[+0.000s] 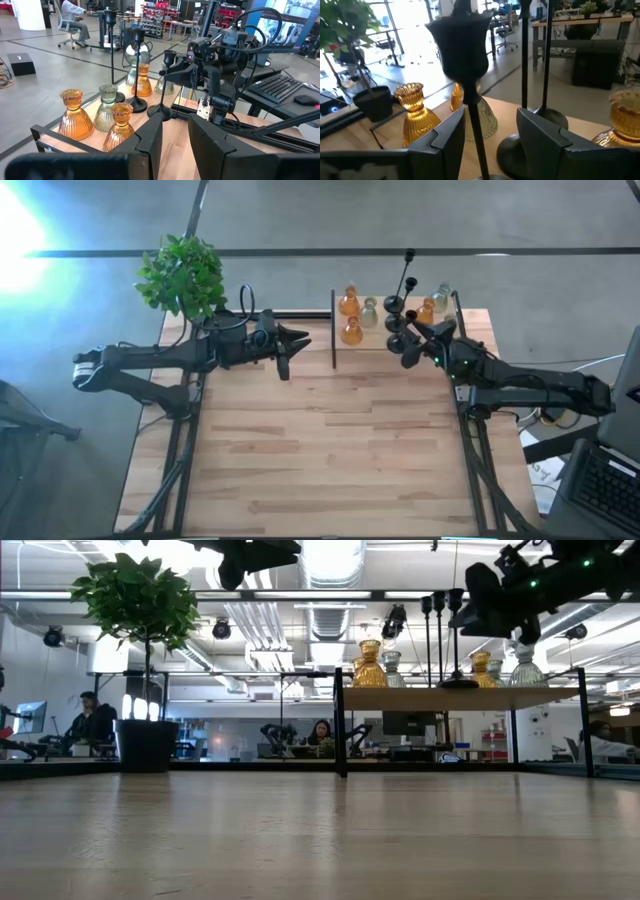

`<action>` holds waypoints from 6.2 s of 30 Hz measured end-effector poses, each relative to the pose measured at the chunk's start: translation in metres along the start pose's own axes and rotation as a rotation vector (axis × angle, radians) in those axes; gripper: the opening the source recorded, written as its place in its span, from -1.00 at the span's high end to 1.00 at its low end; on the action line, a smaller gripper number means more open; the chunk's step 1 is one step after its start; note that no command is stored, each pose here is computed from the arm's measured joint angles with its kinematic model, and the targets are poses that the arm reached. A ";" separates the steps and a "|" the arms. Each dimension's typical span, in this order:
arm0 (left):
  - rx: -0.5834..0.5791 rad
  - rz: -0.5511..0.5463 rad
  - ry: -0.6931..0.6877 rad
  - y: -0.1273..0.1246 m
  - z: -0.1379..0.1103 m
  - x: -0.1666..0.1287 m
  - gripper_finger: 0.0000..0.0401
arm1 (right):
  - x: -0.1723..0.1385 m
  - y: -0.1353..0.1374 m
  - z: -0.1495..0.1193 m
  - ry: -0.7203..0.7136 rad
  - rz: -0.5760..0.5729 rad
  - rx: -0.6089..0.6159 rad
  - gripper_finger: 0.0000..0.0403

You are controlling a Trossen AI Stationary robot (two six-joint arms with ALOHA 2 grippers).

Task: Pick & Place candle stick holders
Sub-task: Return to Home Position

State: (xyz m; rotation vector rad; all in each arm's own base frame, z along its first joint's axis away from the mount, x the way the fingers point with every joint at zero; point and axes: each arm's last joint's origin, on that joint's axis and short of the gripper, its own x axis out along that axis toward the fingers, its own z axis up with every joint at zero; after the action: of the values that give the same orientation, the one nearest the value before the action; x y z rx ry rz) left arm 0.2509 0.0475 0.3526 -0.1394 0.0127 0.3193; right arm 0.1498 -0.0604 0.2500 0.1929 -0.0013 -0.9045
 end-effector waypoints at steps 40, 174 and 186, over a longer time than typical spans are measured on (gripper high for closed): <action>0.016 -0.022 0.015 0.000 0.000 -0.003 0.51 | -0.047 -0.017 0.051 0.287 0.079 0.013 0.15; 0.076 -0.071 -0.027 0.046 -0.179 -0.153 0.92 | -0.062 -0.040 -0.080 0.117 0.689 -0.313 0.96; 0.076 -0.072 -0.028 0.046 -0.179 -0.153 0.92 | -0.069 -0.032 -0.081 0.119 0.810 -0.322 0.96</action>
State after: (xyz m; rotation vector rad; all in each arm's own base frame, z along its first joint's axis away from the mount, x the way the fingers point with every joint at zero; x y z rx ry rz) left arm 0.0933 0.0183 0.1743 -0.0600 -0.0081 0.2486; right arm 0.0889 -0.0121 0.1704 -0.0608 0.1653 -0.0772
